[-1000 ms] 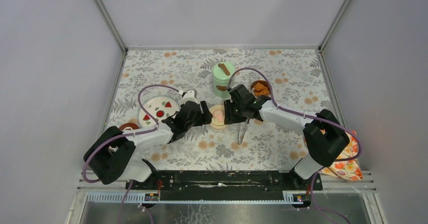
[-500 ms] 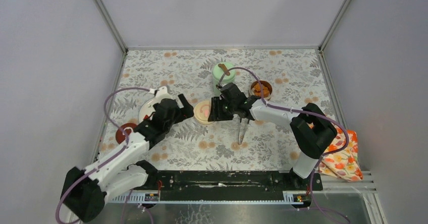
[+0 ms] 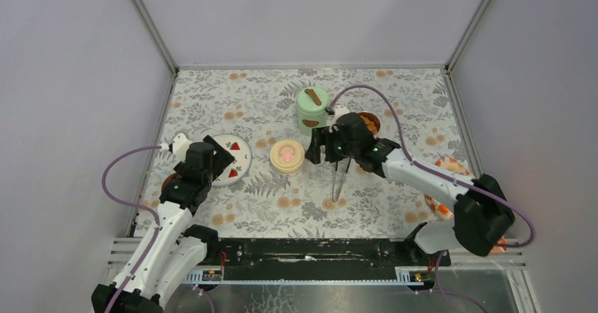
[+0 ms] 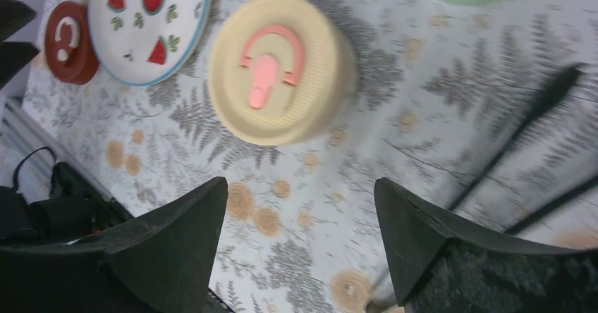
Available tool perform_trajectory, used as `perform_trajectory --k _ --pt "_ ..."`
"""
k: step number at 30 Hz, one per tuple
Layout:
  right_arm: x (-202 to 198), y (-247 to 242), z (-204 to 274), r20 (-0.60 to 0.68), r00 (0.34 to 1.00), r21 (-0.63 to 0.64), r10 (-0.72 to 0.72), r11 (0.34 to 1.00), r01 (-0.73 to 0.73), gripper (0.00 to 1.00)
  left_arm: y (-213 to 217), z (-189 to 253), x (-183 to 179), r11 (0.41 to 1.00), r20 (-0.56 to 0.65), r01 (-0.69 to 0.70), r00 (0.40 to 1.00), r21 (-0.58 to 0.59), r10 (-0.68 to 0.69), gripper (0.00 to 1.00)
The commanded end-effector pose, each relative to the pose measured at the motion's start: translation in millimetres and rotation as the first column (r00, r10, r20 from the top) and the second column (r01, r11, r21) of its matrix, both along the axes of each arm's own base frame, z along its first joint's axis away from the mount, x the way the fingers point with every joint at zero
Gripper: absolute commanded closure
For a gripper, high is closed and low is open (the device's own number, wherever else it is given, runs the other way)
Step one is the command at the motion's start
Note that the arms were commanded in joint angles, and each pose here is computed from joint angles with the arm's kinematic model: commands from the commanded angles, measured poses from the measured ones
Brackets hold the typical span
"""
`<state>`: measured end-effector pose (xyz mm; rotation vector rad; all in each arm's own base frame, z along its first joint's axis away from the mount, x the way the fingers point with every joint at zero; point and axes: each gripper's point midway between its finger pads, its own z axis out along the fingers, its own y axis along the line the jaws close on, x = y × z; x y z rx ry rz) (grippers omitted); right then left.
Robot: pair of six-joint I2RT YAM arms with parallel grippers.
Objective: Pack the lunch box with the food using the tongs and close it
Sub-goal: Move the packing box to the center of the board.
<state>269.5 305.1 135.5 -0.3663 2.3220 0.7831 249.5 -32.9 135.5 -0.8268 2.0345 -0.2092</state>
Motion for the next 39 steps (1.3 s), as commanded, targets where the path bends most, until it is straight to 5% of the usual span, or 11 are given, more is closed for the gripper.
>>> perform_trajectory --k 1,9,23,30,39 --pt "14.6 -52.5 2.4 0.1 0.989 -0.045 -0.108 0.993 0.113 0.14 35.0 -21.5 -13.4 0.985 -0.098 -0.17 0.981 0.009 0.17 0.02" --pt "12.3 -101.0 -7.3 0.187 0.961 -0.075 -0.205 0.972 0.222 0.0 105.3 -47.7 -27.0 0.893 -0.247 -0.45 0.866 -0.011 0.434 0.02" --pt "16.4 -129.3 -0.3 0.29 0.904 -0.045 -0.315 0.939 0.342 0.0 163.3 -80.9 -73.9 0.655 -0.342 -0.756 0.611 0.018 0.714 0.14" --pt "16.9 -131.8 1.1 0.297 0.899 -0.048 -0.322 0.935 0.351 0.0 160.3 -104.5 -74.7 0.625 -0.41 -0.779 0.584 -0.041 0.701 0.25" --pt "17.8 -131.9 -1.7 0.291 0.901 -0.061 -0.322 0.934 0.353 0.0 132.5 -130.4 -60.4 0.698 -0.458 -0.696 0.683 -0.17 0.569 0.48"
